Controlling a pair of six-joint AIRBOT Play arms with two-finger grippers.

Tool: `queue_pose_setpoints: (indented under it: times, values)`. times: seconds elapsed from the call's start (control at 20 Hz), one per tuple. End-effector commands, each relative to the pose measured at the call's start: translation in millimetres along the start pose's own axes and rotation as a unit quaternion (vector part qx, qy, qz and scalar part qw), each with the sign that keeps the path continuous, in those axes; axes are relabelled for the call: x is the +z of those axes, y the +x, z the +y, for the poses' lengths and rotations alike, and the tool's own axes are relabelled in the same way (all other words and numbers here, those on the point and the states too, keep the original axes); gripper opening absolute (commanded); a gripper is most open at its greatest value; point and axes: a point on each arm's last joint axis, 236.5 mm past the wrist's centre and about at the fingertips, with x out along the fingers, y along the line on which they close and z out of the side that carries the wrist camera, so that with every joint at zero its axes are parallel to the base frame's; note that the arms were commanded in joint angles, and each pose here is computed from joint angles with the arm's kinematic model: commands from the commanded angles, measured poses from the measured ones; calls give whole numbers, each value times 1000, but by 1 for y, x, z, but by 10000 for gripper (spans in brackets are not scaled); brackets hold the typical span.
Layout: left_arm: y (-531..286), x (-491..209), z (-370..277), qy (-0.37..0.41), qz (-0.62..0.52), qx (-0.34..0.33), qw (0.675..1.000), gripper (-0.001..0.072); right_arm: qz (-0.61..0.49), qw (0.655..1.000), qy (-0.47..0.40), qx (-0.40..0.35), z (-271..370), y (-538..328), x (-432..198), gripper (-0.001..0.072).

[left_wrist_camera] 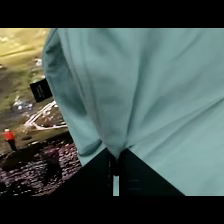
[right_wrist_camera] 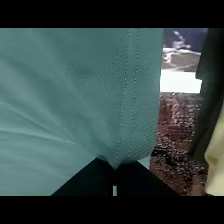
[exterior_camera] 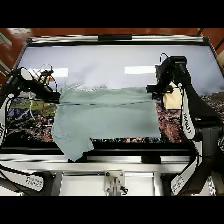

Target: Fold the shirts.

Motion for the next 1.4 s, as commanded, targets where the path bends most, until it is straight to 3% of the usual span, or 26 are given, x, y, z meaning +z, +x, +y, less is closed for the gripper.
queue_pose_setpoints:
  times: [0.0,0.2,0.25,0.3,0.35,0.5,0.75,1.0,1.35]
  values:
    - [4,-10,3,-11,24,4,1000,37,40,999,11,24,11,8,-15,74]
    - [6,-11,4,-37,27,3,999,38,50,999,16,7,3,9,-20,101]
    - [5,-13,3,-43,31,2,999,78,60,998,16,2,1,8,-24,290]
    - [4,-17,1,-47,39,0,998,336,73,997,9,-1,-1,7,-31,532]
    - [2,-22,0,-51,50,-3,997,610,94,996,-4,-10,-6,3,-41,537]
    - [-20,-44,-3,-63,86,-16,994,606,107,993,-7,-52,-34,-25,-58,538]
    - [-48,-114,-22,-135,87,-105,981,603,65,996,65,-4,-74,-82,-92,537]
    - [-10,-222,-38,-199,83,-115,970,603,36,991,114,67,-86,-56,-153,537]
    - [19,-226,-63,-218,39,-144,965,602,14,987,136,90,-82,-37,-162,537]
